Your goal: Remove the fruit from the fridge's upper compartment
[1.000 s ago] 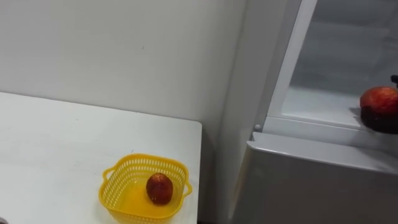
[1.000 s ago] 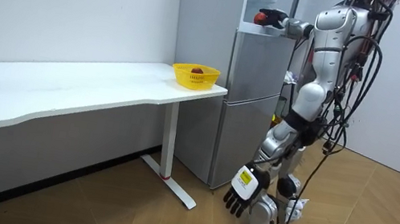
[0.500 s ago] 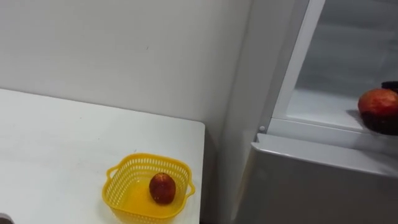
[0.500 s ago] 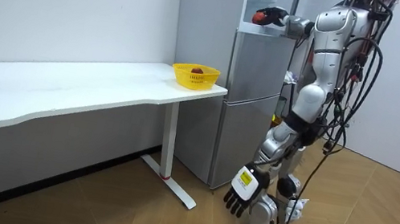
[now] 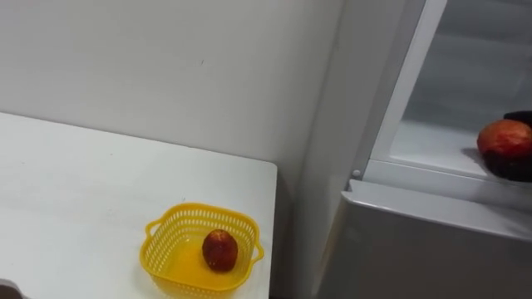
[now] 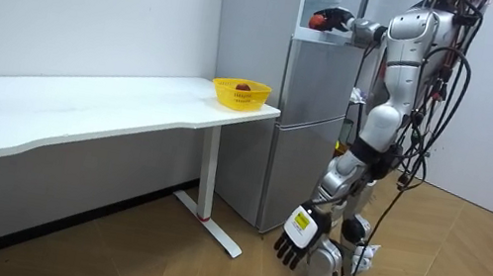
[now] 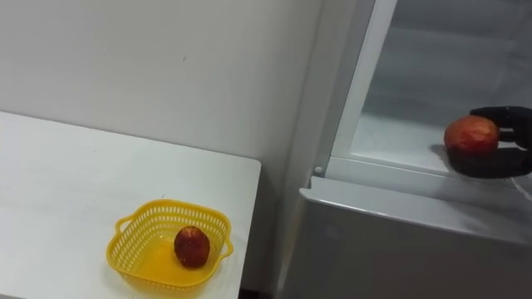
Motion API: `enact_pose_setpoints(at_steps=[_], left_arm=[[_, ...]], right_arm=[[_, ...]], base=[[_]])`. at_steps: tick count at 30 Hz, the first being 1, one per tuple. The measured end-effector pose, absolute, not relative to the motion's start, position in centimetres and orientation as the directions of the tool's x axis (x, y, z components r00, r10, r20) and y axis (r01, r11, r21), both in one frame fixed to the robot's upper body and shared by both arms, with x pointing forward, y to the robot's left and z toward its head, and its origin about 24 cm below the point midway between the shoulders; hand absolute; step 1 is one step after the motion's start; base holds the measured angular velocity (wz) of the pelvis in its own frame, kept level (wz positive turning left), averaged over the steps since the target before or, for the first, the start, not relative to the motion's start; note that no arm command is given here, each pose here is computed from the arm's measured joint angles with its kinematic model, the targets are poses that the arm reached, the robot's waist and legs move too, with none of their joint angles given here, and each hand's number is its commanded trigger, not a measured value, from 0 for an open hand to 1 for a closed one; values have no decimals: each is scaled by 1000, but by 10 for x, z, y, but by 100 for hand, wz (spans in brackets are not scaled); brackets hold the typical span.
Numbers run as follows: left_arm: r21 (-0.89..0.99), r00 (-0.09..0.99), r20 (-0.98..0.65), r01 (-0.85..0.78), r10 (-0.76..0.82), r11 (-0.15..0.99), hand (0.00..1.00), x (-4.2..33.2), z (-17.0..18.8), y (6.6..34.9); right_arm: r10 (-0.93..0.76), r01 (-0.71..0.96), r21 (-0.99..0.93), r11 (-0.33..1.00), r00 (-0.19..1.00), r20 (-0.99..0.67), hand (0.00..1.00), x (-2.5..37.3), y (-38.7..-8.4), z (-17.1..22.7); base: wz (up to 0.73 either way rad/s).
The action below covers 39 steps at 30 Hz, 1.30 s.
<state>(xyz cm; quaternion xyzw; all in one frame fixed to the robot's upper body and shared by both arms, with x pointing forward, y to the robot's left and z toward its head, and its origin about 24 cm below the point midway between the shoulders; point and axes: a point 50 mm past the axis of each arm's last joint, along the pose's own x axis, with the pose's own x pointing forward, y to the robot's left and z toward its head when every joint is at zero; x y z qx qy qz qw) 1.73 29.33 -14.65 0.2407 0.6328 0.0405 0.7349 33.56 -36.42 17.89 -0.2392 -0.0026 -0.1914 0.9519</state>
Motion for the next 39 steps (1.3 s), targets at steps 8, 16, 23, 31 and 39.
enact_pose_setpoints(at_steps=[8,16,23,31,39], left_arm=[[406,193,-910,243,367,881,0,16,-147,293],[410,213,-907,244,364,879,0,24,-146,293],[414,242,-902,248,357,876,0,32,-146,291],[436,256,-891,260,374,861,0,32,-147,288],[425,284,-891,242,355,872,0,37,-150,278]], right_arm=[[-374,380,-415,827,922,99,100,335,-365,179],[-396,432,-418,799,902,175,100,335,-354,183],[-360,452,-395,800,888,287,100,334,-324,185],[-315,464,-395,792,867,386,100,321,-299,184],[-260,549,-347,761,747,612,100,298,-251,193]], base=[[0],[0],[0],[-1],[-1]])
